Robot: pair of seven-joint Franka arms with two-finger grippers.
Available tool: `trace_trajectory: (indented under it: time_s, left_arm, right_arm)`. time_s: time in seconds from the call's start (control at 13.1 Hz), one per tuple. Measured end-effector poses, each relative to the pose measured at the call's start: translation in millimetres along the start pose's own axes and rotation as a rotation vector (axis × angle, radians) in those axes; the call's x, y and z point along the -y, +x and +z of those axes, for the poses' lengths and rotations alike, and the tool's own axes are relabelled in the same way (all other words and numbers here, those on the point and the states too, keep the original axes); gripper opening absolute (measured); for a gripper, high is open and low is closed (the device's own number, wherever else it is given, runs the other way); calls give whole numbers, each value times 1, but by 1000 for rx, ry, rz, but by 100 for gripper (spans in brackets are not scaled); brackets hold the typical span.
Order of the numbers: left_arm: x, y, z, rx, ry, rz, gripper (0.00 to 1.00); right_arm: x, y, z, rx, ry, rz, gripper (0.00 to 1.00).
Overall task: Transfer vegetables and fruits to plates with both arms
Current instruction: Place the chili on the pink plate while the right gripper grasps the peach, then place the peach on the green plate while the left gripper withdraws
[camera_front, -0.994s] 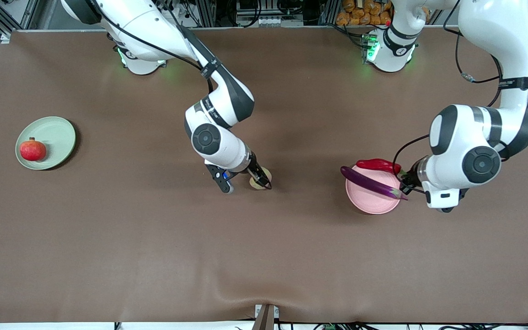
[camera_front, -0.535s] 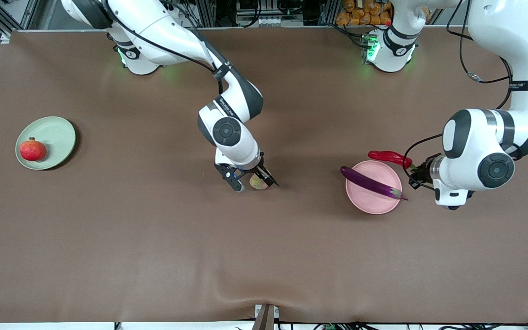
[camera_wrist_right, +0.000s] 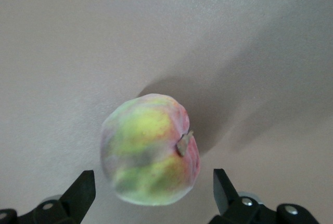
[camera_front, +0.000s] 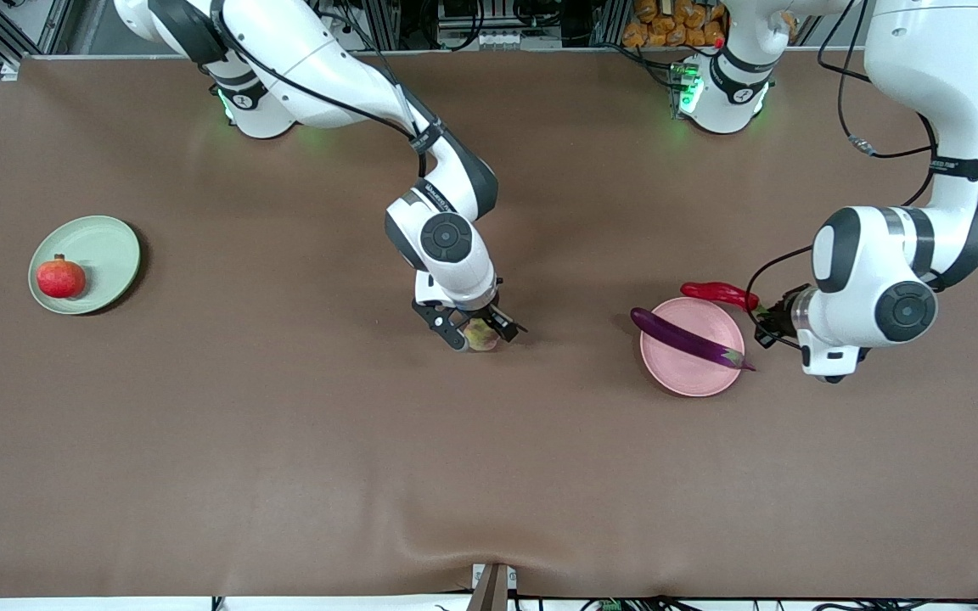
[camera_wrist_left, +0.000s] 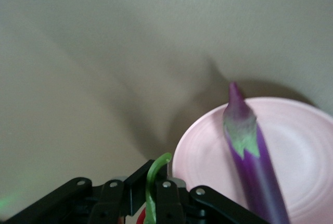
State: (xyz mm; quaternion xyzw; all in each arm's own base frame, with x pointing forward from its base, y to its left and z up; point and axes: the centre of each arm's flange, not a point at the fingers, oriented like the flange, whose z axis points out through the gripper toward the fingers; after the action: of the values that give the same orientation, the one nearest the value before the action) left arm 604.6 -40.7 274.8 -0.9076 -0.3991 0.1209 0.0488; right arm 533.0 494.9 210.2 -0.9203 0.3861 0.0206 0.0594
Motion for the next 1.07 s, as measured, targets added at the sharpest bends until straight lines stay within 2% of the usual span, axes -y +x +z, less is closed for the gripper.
trace_trajectory:
  time_s: [0.08, 0.15, 0.23, 0.38, 0.61, 0.84, 0.99, 1.07]
  left_arm:
    - [0, 6, 3, 0, -28, -17, 6]
    - [-2, 9, 8, -2, -45, -26, 6]
    - [-6, 11, 16, -4, -51, -27, 6]
    - [-11, 12, 31, -5, -52, -29, 6]
    - [-14, 15, 41, -10, -56, -30, 6]
    - [-16, 15, 45, -11, -56, -29, 6]
    - [-16, 15, 46, -10, -55, -29, 6]
    - [-17, 14, 47, -10, -55, -28, 11]
  right_arm:
    - [-1, 1, 4, -13, -4, -13, 93]
    - [-1, 2, 5, -29, -7, -27, 82]
    - [-1, 2, 6, -40, -9, -38, 82]
    - [1, 2, 5, -43, -4, -40, 73]
    - [2, 8, 1, -48, -16, -35, 73]
    - [-6, 48, -44, -26, -183, -46, 73]
    - [-19, 94, -101, 36, -238, -59, 73]
    - [-29, 118, -128, 67, -259, -78, 73]
